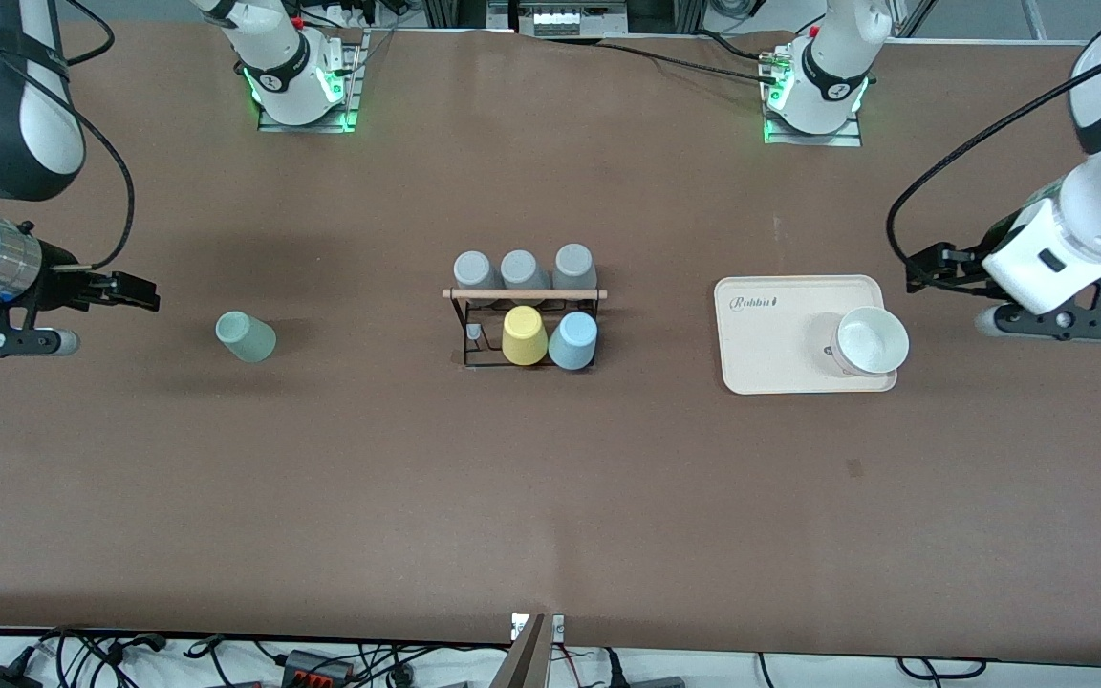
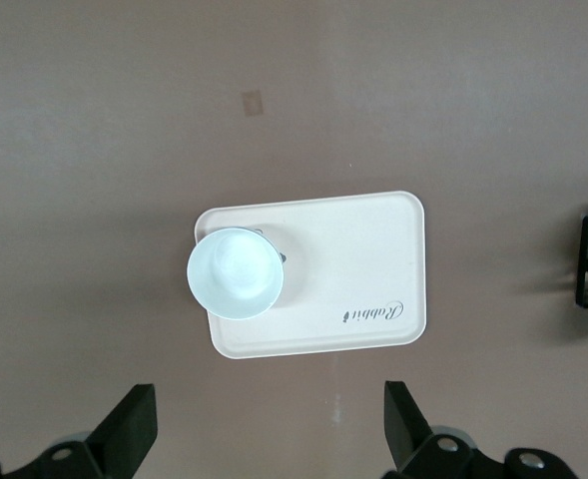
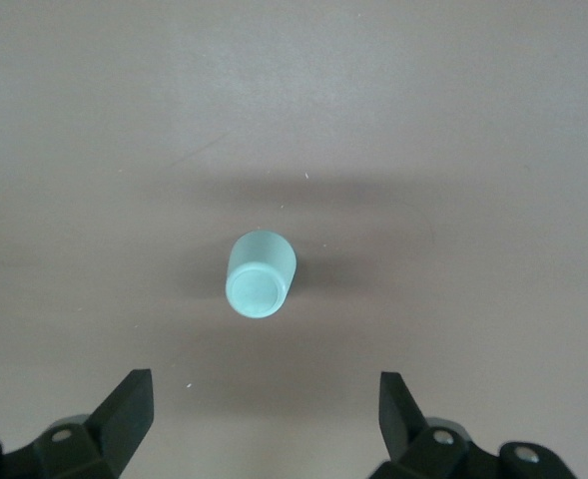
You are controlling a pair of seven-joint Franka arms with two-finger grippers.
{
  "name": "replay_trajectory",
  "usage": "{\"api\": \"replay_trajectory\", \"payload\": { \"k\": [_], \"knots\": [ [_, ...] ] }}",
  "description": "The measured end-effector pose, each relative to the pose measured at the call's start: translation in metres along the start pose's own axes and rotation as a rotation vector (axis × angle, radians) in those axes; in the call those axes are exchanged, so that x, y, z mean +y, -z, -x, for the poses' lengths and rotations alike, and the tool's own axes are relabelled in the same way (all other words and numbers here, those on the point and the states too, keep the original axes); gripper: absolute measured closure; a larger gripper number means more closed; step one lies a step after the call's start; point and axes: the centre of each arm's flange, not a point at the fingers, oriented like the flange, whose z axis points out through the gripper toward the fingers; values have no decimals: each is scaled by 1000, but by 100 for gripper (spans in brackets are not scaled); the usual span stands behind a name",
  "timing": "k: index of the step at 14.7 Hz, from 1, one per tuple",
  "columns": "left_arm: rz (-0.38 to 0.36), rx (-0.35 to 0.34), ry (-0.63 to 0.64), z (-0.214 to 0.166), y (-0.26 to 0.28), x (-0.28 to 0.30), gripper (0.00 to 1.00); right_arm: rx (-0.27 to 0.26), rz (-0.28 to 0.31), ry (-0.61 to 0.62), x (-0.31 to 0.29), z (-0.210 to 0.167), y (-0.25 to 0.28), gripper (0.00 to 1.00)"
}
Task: Hang scattered cups on rack with three cups
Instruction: 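Move the right gripper down over the pale teal cup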
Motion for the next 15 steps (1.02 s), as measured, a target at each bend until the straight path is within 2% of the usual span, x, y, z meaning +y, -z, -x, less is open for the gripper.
{"api": "replay_trajectory", "payload": {
  "k": [3, 6, 13, 15],
  "knots": [
    [8, 16, -18, 7, 9, 22, 0, -34, 2, 5, -2, -2, -41, 0],
    [52, 6, -13, 8, 9, 30, 0, -54, 0, 11, -5, 1, -80, 0],
    [53, -23, 5, 12, 8, 21, 0, 41, 6, 53, -43, 7, -163, 0],
    [53, -23, 6, 12, 8, 20, 0, 51, 5, 49, -43, 8, -179, 0]
  ]
}}
